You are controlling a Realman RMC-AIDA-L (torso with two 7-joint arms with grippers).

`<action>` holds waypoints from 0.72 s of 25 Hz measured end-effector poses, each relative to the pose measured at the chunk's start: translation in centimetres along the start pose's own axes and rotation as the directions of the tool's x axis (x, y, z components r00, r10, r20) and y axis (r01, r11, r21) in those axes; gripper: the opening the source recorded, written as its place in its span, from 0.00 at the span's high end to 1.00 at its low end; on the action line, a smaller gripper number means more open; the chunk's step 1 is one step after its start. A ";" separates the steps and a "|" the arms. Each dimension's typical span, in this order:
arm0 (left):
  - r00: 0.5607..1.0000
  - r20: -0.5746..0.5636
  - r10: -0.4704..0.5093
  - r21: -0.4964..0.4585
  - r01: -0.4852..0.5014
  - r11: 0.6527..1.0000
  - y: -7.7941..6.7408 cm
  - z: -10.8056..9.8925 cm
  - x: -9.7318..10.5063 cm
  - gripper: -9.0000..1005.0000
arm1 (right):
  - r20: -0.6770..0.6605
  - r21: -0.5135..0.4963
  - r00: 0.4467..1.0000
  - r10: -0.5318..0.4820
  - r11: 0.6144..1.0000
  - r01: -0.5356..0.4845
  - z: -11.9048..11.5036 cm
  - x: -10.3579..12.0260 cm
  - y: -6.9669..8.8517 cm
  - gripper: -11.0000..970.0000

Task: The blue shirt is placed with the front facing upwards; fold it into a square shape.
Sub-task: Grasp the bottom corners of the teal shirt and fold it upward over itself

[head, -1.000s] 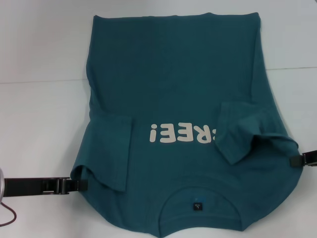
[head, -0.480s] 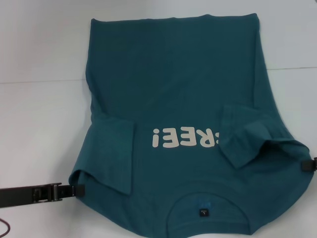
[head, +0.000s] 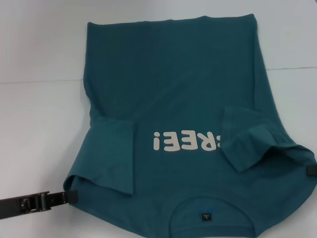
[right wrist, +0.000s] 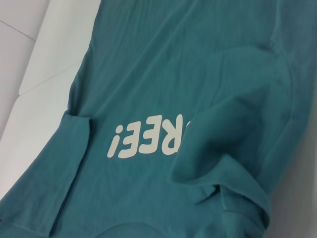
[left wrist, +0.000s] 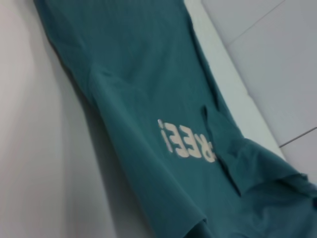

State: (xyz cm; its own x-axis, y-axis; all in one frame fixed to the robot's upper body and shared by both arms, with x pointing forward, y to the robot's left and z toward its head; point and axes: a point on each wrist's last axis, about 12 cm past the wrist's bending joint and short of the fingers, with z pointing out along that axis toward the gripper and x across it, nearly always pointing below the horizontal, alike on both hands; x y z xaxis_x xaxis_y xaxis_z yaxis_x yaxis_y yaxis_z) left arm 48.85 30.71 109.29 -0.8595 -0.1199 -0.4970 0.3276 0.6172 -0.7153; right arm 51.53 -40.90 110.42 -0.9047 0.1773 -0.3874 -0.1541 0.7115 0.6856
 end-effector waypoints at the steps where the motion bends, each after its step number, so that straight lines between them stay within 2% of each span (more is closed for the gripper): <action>1: 1.000 0.005 0.000 0.010 0.000 1.000 0.0 -0.1 0.1 0.94 | 0.000 -0.001 1.000 0.002 1.000 -0.002 0.0 0.1 0.0 0.90; 18: 0.999 0.024 -0.037 0.077 0.035 0.996 0.2 -1.5 2.2 0.94 | -0.019 -0.027 0.998 0.058 0.998 -0.059 -0.6 2.1 -0.7 0.89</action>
State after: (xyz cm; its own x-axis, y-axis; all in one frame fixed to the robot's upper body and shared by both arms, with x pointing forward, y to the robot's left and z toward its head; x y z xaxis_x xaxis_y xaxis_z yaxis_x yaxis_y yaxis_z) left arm 46.46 31.73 108.82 -0.8611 -0.1611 -0.4822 0.3269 0.5508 -0.7679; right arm 49.51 -41.43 109.56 -0.9195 0.2054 -0.3351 -0.1116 0.6811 0.7236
